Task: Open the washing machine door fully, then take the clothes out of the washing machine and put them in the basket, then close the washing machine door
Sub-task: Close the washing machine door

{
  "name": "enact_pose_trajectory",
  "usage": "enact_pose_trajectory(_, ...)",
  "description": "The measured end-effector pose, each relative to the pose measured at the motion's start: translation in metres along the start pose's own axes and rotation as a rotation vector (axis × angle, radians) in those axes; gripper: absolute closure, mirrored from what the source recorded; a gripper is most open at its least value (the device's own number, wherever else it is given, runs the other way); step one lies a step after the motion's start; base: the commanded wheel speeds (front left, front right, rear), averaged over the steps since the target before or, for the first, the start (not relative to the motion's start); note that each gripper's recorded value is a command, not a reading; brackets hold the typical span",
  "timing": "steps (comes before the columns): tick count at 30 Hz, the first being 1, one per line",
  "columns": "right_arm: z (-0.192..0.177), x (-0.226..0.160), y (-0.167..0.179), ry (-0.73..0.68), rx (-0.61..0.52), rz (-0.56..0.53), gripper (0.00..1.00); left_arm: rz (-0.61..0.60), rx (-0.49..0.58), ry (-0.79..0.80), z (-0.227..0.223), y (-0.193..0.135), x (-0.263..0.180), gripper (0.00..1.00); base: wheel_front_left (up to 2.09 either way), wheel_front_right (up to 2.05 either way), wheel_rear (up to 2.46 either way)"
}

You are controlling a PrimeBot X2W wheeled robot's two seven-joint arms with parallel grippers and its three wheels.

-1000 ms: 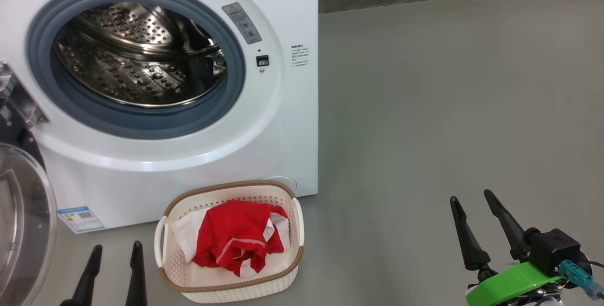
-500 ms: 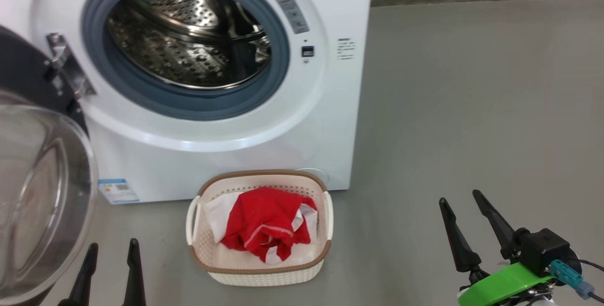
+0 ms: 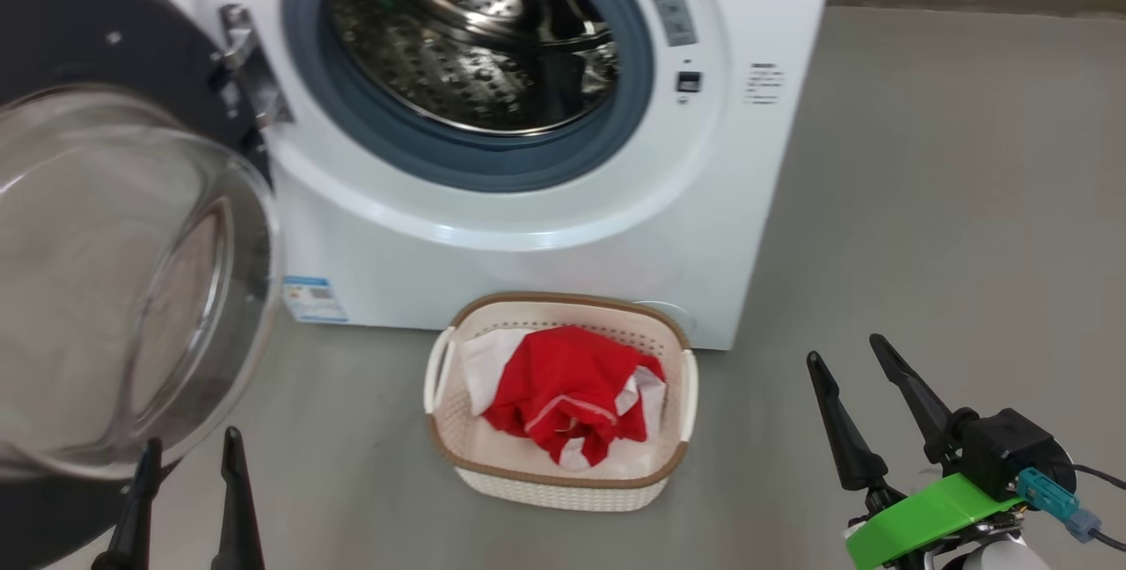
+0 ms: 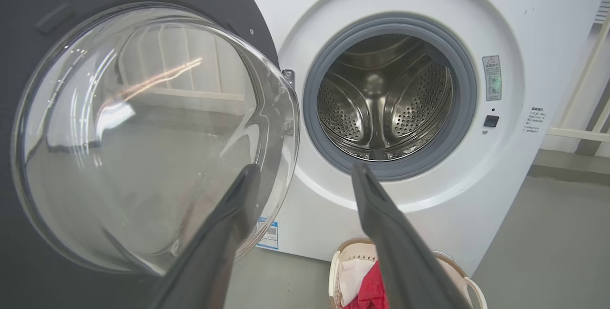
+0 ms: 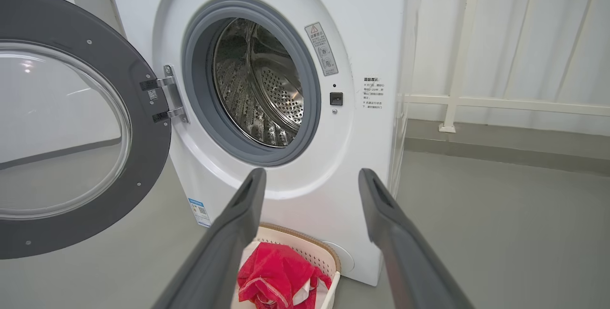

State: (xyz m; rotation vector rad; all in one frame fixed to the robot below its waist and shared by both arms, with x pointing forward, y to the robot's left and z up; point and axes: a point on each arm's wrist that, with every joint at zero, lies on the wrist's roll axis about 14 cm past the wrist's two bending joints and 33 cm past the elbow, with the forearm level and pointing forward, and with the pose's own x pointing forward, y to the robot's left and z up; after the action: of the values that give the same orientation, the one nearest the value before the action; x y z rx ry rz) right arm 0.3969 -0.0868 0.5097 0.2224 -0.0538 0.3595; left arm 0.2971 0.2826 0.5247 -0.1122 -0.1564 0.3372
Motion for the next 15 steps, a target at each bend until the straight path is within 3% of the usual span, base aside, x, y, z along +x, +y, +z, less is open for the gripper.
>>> enact_pose_trajectory(15, -0.008, 0.032, 0.072, 0.016, 0.025, 0.221, 0.00, 0.191, 0.030, -0.041, 0.018, 0.057, -0.036, 0.00, 0.00, 0.00, 0.00)
